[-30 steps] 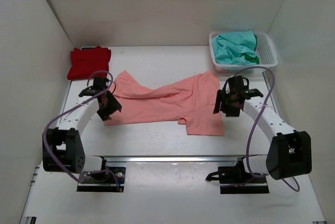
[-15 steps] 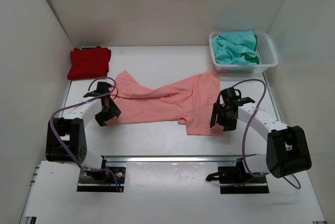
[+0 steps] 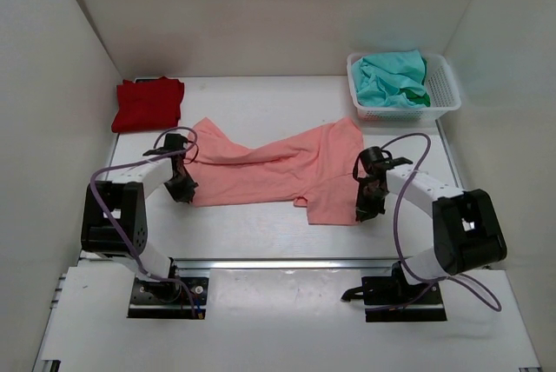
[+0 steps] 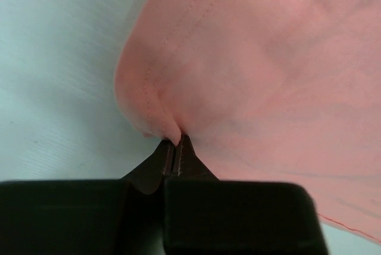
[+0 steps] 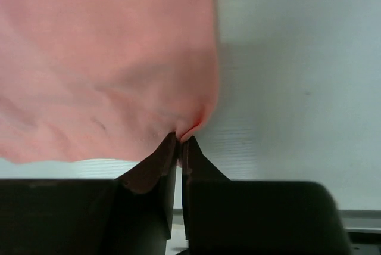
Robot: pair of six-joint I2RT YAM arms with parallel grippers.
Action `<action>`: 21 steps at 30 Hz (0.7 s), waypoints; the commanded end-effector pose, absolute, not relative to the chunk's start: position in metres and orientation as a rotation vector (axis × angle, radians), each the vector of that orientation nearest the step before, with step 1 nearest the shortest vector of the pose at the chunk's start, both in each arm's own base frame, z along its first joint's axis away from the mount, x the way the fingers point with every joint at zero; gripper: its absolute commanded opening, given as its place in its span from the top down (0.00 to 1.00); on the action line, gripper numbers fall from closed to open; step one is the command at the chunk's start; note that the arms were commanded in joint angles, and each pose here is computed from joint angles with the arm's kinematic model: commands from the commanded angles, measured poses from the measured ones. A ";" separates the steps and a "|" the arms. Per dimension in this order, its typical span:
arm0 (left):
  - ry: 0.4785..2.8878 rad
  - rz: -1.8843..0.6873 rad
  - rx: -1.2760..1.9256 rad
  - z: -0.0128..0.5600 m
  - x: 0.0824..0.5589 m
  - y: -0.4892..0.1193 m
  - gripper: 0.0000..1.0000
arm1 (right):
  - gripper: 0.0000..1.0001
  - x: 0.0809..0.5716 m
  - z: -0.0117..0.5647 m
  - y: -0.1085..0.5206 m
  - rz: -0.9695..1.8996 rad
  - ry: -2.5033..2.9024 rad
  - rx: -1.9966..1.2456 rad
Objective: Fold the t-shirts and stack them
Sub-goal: Flatten out the tshirt
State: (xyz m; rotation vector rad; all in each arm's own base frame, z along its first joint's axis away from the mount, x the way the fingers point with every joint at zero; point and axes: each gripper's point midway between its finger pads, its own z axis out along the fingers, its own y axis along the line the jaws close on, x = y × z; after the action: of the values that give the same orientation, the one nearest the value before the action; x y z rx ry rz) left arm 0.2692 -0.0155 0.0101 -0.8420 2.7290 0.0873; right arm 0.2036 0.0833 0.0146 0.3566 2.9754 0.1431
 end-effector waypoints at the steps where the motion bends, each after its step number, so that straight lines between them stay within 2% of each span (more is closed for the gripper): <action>1: 2.715 -0.047 -0.841 0.025 0.287 -0.024 1.00 | 1.00 0.235 0.048 0.109 0.236 2.898 0.276; 3: 2.643 -0.089 -0.814 0.061 0.314 -0.029 1.00 | 1.00 0.284 0.120 0.123 0.325 2.677 0.254; 5: 2.618 -0.001 -0.750 0.097 0.334 -0.039 1.00 | 1.00 0.317 0.190 0.133 0.467 2.473 0.263; 9: 2.453 -0.150 -0.714 0.172 0.380 -0.065 1.00 | 1.00 0.360 0.328 0.122 0.599 2.139 0.247; 10: 2.405 -0.216 -0.720 0.192 0.391 -0.067 1.00 | 1.00 0.365 0.339 0.122 0.590 2.120 0.231; 13: 2.255 -0.324 -0.767 0.258 0.410 -0.063 1.00 | 1.00 0.362 0.413 0.124 0.610 1.938 0.126; 16: 2.071 -0.346 -0.752 0.342 0.418 -0.054 1.00 | 1.00 0.353 0.455 0.119 0.608 1.802 0.079; 18: 1.867 -0.413 -0.781 0.418 0.410 -0.036 1.00 | 1.00 0.338 0.493 0.105 0.585 1.670 0.072; 21: 1.713 -0.492 -0.796 0.469 0.388 -0.018 1.00 | 1.00 0.313 0.533 0.087 0.538 1.542 0.068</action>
State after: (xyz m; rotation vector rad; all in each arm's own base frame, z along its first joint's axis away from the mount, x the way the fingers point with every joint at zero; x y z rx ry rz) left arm 0.4311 -0.0399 0.4021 -0.7534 1.8954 -0.4275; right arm 0.3367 0.1037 0.4717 0.1082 1.7463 0.5831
